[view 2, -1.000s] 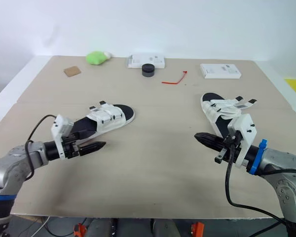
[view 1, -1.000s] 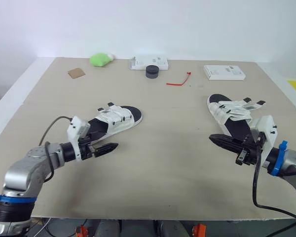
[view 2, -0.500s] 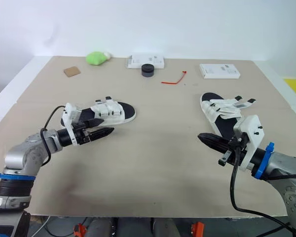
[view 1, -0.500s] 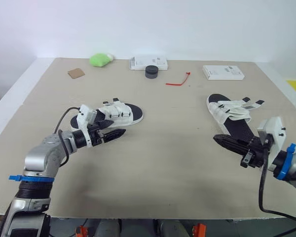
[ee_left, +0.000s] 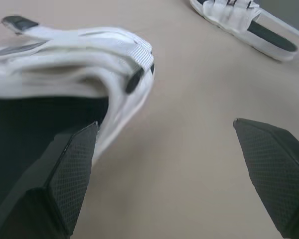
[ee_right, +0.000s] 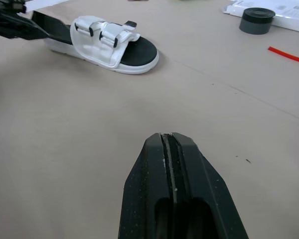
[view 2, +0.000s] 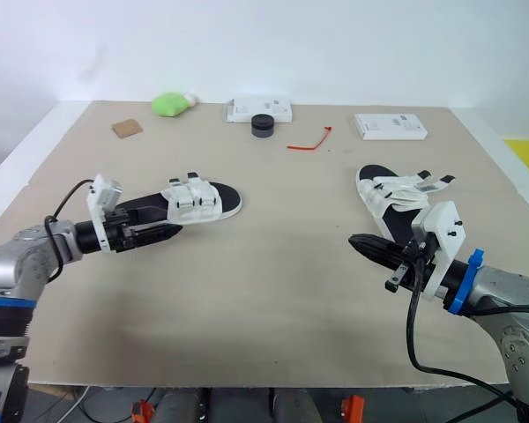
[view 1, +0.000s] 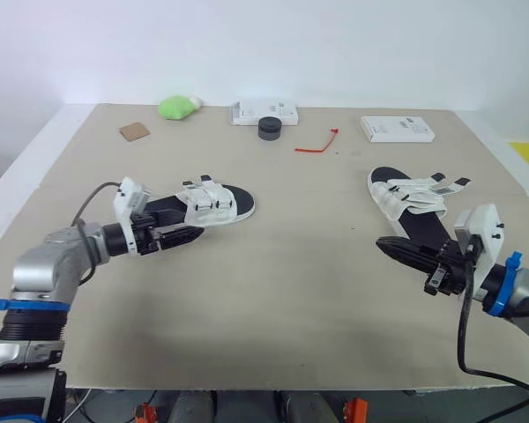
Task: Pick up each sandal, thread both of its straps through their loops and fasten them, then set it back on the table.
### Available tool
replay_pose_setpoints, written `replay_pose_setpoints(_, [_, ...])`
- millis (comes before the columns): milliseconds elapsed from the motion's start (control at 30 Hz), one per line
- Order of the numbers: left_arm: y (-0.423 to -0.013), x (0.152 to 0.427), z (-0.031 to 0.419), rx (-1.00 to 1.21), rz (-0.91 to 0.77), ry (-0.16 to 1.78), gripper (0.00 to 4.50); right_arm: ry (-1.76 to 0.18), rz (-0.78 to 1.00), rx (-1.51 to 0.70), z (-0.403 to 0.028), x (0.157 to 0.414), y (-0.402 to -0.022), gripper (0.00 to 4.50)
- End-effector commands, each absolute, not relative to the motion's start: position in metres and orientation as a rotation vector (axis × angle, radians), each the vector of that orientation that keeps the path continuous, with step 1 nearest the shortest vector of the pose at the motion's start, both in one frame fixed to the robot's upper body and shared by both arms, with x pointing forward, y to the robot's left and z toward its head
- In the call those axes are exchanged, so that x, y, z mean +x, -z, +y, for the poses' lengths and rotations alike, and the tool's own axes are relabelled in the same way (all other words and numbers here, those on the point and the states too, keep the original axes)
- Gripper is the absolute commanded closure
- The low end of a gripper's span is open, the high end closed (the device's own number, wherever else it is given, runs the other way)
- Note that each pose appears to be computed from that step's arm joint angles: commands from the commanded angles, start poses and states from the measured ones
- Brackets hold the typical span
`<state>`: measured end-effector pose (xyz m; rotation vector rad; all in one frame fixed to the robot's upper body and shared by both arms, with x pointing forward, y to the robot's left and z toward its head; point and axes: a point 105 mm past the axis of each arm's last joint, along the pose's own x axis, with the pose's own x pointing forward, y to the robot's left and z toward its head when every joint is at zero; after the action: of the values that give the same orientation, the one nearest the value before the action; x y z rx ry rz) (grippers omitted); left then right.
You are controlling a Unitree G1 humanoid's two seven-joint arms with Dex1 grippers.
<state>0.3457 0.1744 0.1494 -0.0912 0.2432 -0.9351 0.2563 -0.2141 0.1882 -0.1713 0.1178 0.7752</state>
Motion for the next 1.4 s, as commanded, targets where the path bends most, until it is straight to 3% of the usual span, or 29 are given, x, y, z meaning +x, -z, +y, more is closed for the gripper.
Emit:
replay_pose_setpoints(33, [-0.153, 0.360, 0.175, -0.051, 0.197, 0.896, 0.02, -0.771, 0.078, -0.194, -0.214, 0.256, -0.198, 4.50])
replay_pose_setpoints(467, [-0.147, 0.377, 0.162, -0.033, 0.186, 0.931, 0.02, -0.748, 0.080, -0.192, -0.217, 0.252, -0.198, 4.50])
replay_pose_setpoints(567, [-0.145, 0.375, 0.148, -0.024, 0.164, 0.966, 0.92, -0.745, 0.078, -0.189, -0.216, 0.253, -0.197, 4.50])
replay_pose_setpoints(700, [-0.140, 0.374, 0.140, -0.017, 0.169, 0.957, 2.89, -0.742, 0.078, -0.185, -0.215, 0.253, -0.196, 4.50])
replay_pose_setpoints(733, [-0.140, 0.374, 0.138, -0.019, 0.167, 0.955, 3.21, -0.741, 0.078, -0.185, -0.215, 0.253, -0.196, 4.50])
replay_pose_setpoints(800, [-0.144, 0.376, 0.134, -0.042, 0.159, 0.930, 4.39, -0.740, 0.077, -0.184, -0.215, 0.253, -0.196, 4.50])
replay_pose_setpoints(1067, [-0.163, 0.384, 0.116, -0.112, 0.131, 0.780, 4.46, -0.756, 0.062, -0.178, -0.211, 0.253, -0.198, 4.50])
replay_pose_setpoints(1400, [-0.183, 0.417, 0.152, -0.120, 0.075, 0.271, 4.46, -0.785, 0.059, -0.167, -0.204, 0.257, -0.195, 4.50])
